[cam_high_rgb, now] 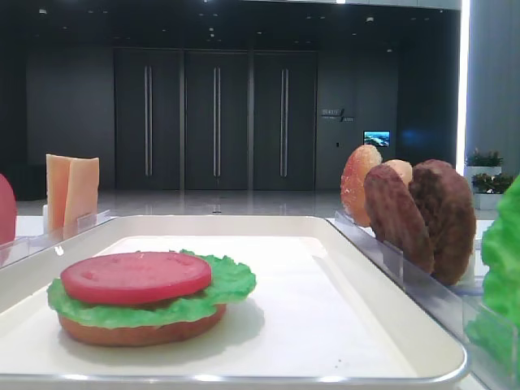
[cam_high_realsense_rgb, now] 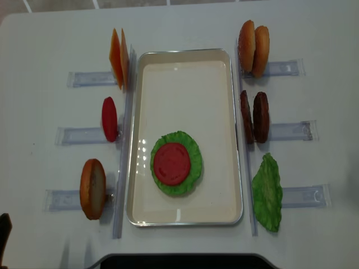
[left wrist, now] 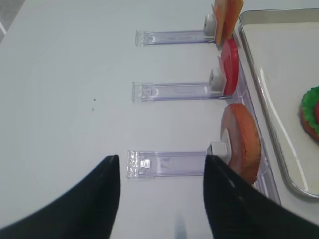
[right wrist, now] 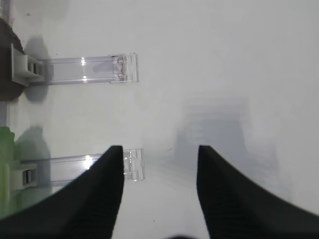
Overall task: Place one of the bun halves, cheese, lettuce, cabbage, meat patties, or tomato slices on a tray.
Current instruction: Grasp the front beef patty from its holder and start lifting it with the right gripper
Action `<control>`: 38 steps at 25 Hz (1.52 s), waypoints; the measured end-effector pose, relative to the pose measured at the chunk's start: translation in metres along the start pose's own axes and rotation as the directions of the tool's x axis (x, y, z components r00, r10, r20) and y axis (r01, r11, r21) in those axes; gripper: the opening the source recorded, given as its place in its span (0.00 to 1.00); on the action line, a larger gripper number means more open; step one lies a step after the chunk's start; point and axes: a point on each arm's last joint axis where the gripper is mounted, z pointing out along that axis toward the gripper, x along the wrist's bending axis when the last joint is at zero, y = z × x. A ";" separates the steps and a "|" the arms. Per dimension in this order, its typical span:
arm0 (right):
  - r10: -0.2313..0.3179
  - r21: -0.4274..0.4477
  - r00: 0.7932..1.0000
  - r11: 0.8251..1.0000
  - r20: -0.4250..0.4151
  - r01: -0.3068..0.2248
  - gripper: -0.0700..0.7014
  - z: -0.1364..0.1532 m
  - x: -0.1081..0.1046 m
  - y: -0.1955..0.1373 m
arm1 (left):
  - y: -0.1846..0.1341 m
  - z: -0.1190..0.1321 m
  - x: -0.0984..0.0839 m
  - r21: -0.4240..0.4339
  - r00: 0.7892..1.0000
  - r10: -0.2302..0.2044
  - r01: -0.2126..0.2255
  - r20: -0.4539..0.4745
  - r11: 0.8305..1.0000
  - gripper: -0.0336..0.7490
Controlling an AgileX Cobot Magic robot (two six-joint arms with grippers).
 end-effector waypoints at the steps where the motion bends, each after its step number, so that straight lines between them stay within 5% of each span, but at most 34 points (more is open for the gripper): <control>1: -0.001 0.026 1.000 1.000 0.001 0.001 0.52 0.006 0.001 0.009 | 0.000 0.000 0.000 0.000 1.000 0.000 0.000 0.000 1.000 0.56; 11: 0.014 0.159 0.999 0.987 -0.029 -0.009 0.52 0.042 0.010 0.045 | 0.000 0.000 0.000 0.000 1.000 -0.001 0.001 0.000 1.000 0.56; 20: -0.026 0.121 0.998 0.992 -0.051 0.032 0.57 0.036 0.019 0.053 | 0.000 0.000 0.000 0.000 1.000 -0.001 0.001 0.000 1.000 0.56; 38: -0.198 0.111 0.952 0.967 -0.235 0.229 0.67 0.059 0.140 0.085 | 0.000 0.000 0.000 0.000 1.000 -0.001 0.001 0.000 1.000 0.56</control>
